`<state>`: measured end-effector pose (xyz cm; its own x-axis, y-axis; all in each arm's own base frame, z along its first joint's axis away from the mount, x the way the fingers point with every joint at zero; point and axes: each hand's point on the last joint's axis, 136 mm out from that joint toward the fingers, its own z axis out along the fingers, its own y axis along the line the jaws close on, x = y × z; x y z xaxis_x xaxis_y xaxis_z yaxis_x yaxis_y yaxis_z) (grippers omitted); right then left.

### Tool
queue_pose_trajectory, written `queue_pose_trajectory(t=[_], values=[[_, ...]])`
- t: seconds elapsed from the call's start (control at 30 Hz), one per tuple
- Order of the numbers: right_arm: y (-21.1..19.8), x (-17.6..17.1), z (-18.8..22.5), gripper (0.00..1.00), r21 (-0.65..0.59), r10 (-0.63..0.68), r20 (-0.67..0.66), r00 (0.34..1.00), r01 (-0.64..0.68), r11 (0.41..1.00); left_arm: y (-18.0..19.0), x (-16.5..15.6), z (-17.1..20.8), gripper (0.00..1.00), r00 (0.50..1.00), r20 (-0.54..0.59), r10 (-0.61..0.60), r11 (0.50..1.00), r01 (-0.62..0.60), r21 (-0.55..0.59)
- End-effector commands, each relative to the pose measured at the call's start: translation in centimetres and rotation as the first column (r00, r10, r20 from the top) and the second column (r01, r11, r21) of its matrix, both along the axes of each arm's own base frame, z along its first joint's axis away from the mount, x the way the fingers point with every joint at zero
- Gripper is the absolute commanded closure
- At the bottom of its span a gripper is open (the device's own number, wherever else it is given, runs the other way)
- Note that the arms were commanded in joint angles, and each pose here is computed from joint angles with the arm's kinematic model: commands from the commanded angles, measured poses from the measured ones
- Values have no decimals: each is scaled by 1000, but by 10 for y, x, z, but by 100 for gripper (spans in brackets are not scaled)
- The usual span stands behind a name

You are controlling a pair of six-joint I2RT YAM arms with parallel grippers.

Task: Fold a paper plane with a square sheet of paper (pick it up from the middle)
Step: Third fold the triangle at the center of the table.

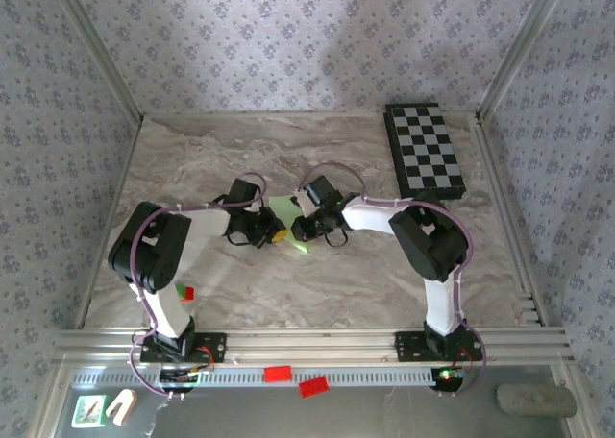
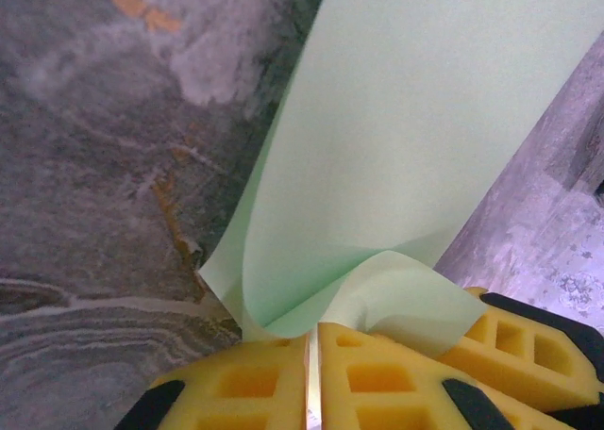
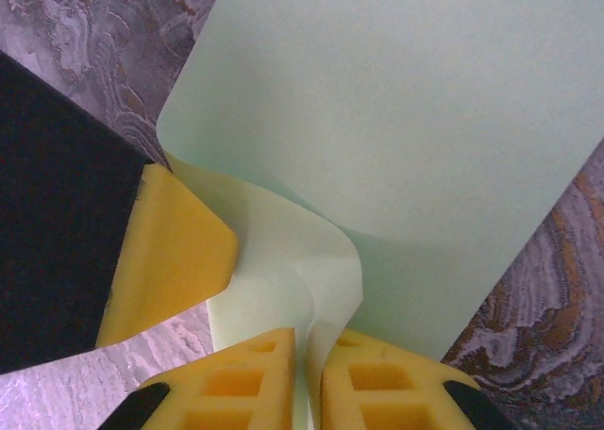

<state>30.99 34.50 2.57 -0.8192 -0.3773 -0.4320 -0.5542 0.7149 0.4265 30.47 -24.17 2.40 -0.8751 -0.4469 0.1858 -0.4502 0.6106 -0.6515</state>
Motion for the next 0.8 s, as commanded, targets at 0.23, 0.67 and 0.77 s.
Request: queue_pose_trajectory(t=[0.23, 0.67, 0.77], values=[[-8, -4, -13, 83, -14, -14, -82, 997, 13, 1000, -8, 7, 8, 88, 999, 33, -37, 999, 37, -12], [-15, 3, -19, 97, -51, -57, -66, 996, 54, 997, 6, 13, 21, 87, 997, 71, -13, 1000, 13, 3], [-16, 5, -19, 97, -56, -69, -62, 996, 65, 996, 5, 13, 19, 87, 998, 65, -14, 1000, 14, -1]])
